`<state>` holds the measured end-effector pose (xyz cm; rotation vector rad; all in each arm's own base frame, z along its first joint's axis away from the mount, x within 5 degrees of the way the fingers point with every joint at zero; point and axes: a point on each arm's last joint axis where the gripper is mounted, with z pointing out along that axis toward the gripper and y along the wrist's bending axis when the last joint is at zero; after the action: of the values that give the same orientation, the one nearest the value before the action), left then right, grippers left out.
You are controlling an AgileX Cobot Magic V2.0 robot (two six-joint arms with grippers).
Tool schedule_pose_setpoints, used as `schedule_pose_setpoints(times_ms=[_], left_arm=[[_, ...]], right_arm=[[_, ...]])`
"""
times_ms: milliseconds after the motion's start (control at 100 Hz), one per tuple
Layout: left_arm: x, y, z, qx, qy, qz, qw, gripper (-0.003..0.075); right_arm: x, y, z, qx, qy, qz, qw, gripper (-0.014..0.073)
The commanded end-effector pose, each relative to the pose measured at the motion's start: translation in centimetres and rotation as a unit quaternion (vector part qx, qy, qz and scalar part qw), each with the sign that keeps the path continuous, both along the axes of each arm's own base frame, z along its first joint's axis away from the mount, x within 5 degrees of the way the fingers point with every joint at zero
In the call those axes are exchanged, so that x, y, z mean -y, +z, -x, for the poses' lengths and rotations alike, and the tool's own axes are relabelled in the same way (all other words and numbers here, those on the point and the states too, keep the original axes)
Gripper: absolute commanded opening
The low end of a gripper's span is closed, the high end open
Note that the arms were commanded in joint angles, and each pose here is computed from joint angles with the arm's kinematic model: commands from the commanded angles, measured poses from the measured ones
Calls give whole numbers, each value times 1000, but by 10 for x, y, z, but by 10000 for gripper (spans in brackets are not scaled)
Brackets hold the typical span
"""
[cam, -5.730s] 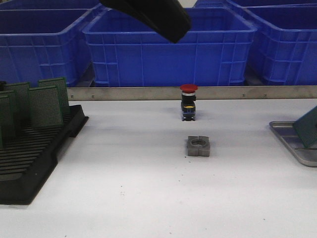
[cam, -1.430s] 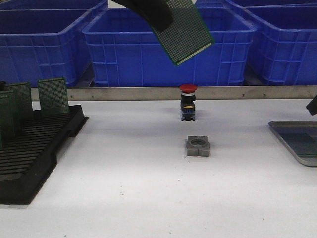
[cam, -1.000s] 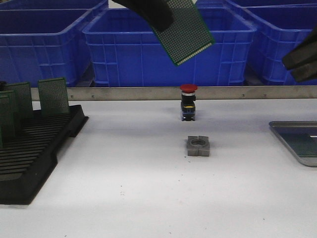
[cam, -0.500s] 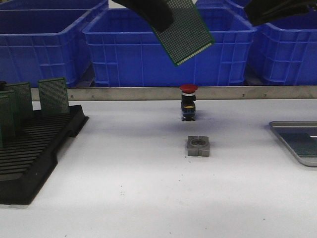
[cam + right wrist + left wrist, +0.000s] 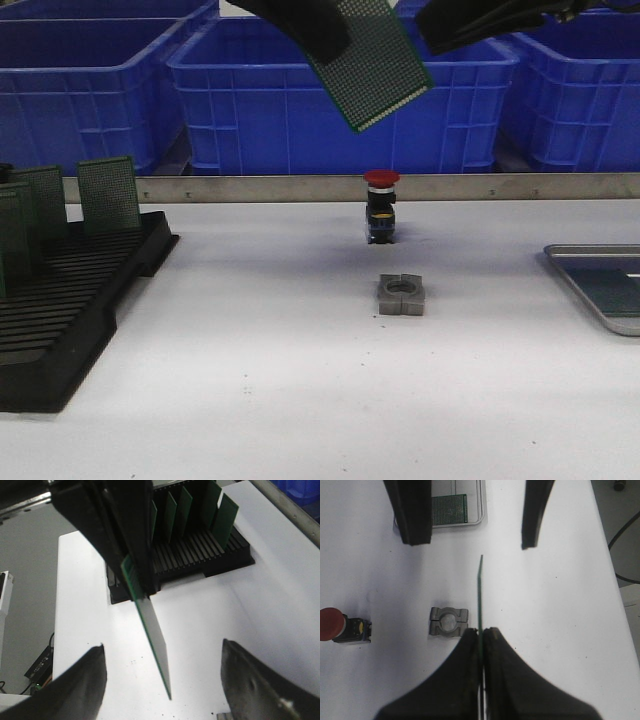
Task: Place circuit board on tray
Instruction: 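Close the right gripper on the second board held by the left gripper, then open the left gripper and carry the board with the right gripper to the tray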
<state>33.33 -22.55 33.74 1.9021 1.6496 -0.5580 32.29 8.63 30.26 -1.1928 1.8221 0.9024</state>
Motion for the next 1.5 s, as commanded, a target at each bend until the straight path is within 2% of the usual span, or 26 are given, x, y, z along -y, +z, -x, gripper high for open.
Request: schedule_pose_setpoints(times_ms=[0,160,370,480,680,700,750,860,920,940,950,1000,1080,1140,1290,1490], left_arm=[[-1,29,16,5,-11,35,999,-18],[-1,29,16,5,-11,35,999,-18],[-1,29,16,5,-11,35,999,-18],[-1,29,16,5,-11,35,999,-18],[-1,29,16,5,-11,35,999,-18],[-1,29,16,5,-11,35,999,-17],[-1,29,16,5,-11,35,999,-11],[-1,29,16,5,-11,35,999,86],[-1,29,16,5,-11,35,999,204],[0,29,16,5,-11,35,999,267],[0,29,16,5,-11,35,999,267],[0,29,16,4,-11,38,999,395],[0,30,16,1,-12,43,999,531],[0,30,16,1,-12,43,999,561],[0,30,16,1,-12,43,999,554],[1,30,16,3,-10,43,999,554]], right_arm=[[-10,26,12,23,40,-43,998,509],[-21,15,8,5,55,-43,998,482],[-31,10,8,0,62,-42,997,353],[-32,10,5,7,49,-37,998,242],[-31,9,2,13,34,-33,999,-54],[-31,9,2,14,33,-32,999,-75],[-31,9,2,14,32,-33,999,-63],[-31,9,1,15,29,-32,999,-66],[-31,9,1,15,28,-33,999,-66],[-31,9,1,16,27,-33,999,-66],[-31,9,0,16,25,-32,999,-66],[-30,9,0,18,21,-31,999,-66],[-30,9,-1,20,16,-29,999,-66],[-30,9,-2,21,14,-29,999,-66],[-18,13,-1,21,-4,-22,1000,-66],[29,22,0,-14,-85,6,996,-66]])
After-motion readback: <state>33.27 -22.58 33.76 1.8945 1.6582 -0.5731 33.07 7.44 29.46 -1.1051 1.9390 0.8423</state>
